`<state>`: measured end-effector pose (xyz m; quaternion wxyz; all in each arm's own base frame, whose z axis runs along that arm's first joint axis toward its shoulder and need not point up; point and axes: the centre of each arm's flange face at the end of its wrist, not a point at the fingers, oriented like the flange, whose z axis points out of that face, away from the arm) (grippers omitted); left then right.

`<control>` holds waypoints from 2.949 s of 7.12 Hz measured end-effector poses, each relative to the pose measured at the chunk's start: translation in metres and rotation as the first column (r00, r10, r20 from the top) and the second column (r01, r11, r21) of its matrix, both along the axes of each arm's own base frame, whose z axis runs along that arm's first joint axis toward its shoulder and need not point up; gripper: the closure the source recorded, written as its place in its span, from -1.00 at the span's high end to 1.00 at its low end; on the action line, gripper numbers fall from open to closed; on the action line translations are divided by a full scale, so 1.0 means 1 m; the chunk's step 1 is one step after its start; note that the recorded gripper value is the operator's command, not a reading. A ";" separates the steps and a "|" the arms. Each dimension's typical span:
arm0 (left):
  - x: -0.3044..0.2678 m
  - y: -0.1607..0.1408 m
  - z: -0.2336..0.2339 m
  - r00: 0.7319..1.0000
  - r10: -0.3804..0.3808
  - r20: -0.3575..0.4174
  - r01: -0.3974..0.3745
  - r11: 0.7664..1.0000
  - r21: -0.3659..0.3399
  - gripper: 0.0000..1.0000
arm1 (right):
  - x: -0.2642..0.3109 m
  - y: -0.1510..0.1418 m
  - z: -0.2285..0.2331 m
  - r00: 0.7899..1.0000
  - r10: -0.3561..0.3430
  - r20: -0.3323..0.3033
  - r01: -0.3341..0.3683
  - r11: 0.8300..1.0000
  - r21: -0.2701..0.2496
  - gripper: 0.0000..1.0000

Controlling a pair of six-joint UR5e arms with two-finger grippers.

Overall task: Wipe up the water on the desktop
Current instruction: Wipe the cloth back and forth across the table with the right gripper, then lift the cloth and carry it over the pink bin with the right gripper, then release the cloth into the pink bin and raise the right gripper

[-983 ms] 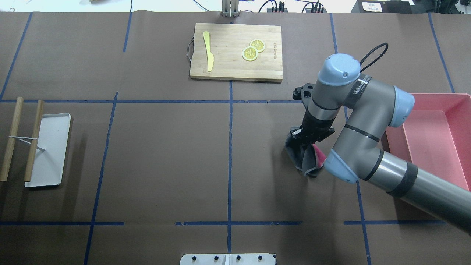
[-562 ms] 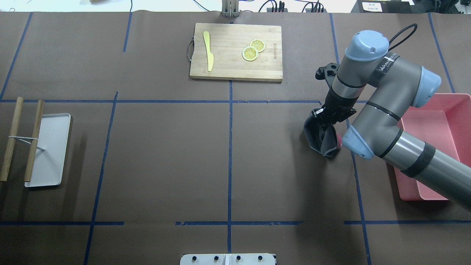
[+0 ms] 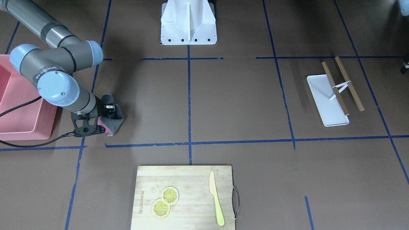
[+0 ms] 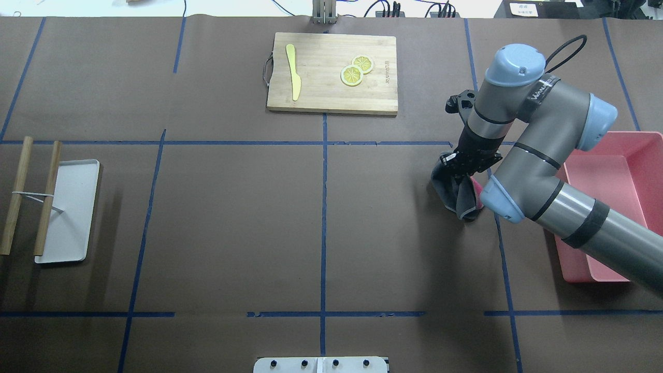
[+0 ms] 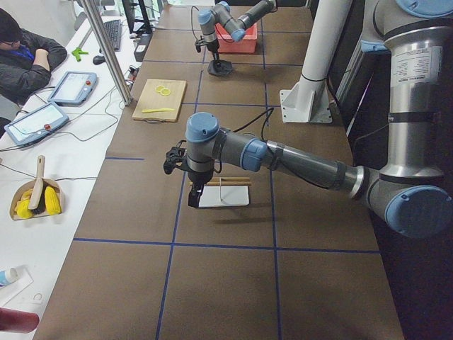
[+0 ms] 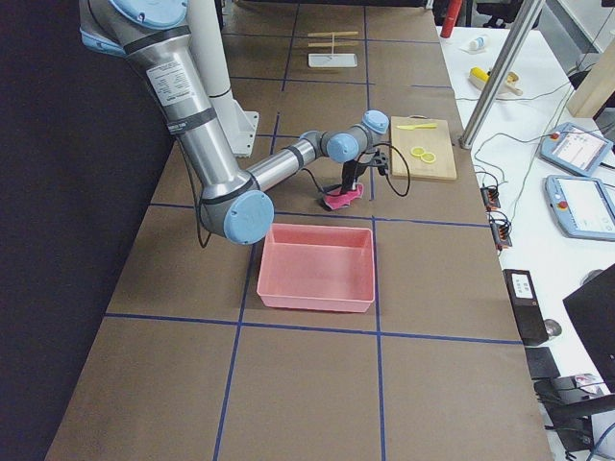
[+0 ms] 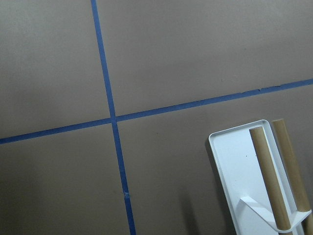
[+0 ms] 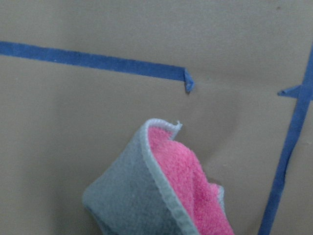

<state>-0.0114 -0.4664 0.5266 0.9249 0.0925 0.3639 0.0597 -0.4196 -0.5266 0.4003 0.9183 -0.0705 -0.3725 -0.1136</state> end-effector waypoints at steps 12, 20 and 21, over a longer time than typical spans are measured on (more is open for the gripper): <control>-0.035 0.006 0.114 0.998 0.056 -0.006 -0.056 0.979 -0.195 1.00 | 0.089 0.050 -0.154 0.950 0.206 0.235 -0.245 0.957 0.153 -1.00; -0.043 0.007 0.110 0.994 0.044 -0.100 -0.064 0.976 -0.206 1.00 | 0.364 0.108 0.089 0.992 0.128 -0.012 -0.126 0.983 0.132 -0.92; -0.043 0.007 0.111 0.994 0.044 -0.100 -0.064 0.977 -0.206 1.00 | 0.371 0.110 0.101 0.992 0.122 -0.011 -0.120 0.985 0.121 -0.92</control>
